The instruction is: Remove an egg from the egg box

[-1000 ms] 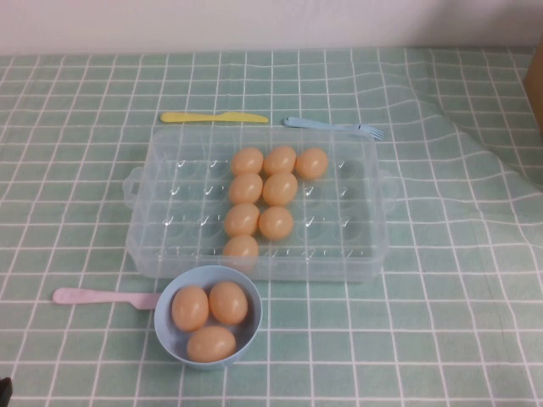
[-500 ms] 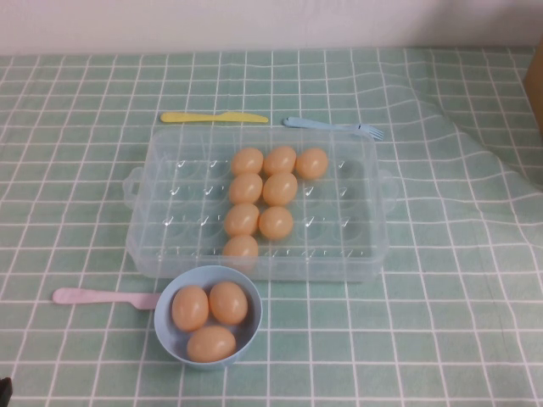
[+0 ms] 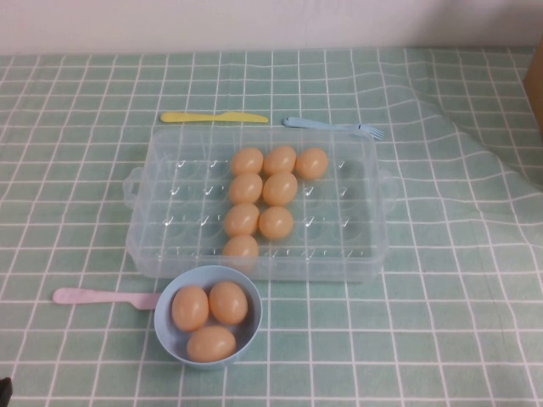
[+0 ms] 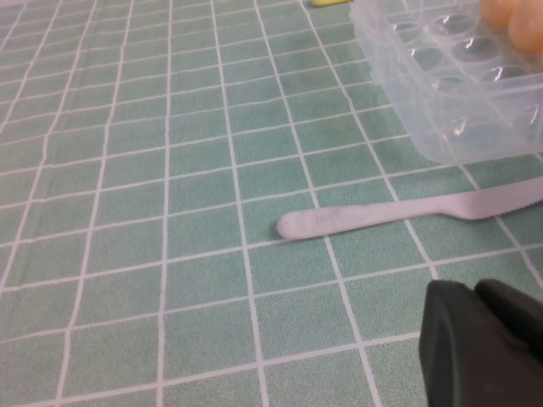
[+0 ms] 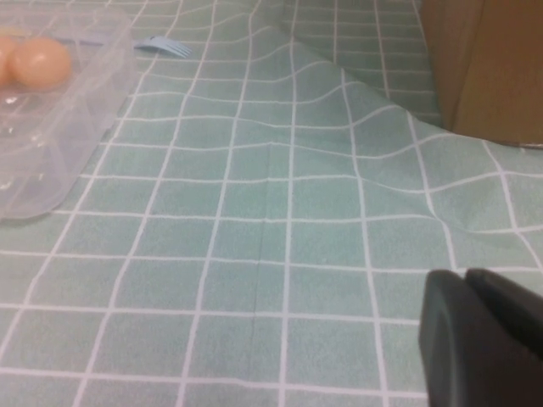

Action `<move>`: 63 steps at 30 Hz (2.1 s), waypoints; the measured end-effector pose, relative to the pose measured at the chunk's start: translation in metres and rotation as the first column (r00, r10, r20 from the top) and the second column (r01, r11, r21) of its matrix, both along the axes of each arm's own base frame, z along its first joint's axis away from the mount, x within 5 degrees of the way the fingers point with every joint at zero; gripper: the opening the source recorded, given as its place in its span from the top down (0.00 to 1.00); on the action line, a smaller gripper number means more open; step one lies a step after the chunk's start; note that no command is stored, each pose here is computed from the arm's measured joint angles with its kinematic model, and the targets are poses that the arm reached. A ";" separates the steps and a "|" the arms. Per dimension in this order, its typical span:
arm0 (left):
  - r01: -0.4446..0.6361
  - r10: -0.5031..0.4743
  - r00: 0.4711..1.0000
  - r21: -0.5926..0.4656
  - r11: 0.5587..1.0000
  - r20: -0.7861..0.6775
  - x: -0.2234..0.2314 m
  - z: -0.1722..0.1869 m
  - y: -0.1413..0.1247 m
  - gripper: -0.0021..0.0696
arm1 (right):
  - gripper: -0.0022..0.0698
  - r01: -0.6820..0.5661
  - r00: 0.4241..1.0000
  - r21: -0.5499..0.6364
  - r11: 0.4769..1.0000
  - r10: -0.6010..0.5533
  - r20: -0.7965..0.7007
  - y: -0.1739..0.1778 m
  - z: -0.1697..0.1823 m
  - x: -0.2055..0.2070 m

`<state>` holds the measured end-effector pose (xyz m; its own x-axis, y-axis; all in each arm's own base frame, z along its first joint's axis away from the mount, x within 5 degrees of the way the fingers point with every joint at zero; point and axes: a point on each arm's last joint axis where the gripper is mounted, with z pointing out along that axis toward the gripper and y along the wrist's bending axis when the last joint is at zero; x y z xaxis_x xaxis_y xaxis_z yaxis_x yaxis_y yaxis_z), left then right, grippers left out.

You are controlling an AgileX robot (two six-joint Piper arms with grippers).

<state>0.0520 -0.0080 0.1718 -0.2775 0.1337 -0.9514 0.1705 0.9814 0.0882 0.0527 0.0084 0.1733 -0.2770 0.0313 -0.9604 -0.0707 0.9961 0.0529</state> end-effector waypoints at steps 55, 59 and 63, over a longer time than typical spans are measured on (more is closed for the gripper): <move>0.000 0.000 1.000 0.002 1.000 0.000 0.000 0.000 0.000 0.97 | 0.99 -0.147 0.767 0.411 0.900 0.366 -0.527 0.035 0.101 0.058; 0.000 0.000 1.000 0.001 1.000 0.000 0.000 0.000 0.000 0.97 | 0.99 -0.162 0.717 0.379 0.911 0.372 -0.590 0.035 0.109 0.080; 0.000 0.000 1.000 0.001 1.000 0.000 0.000 0.000 0.000 0.97 | 0.99 -0.251 0.657 0.337 0.908 0.415 -0.629 0.049 0.113 0.102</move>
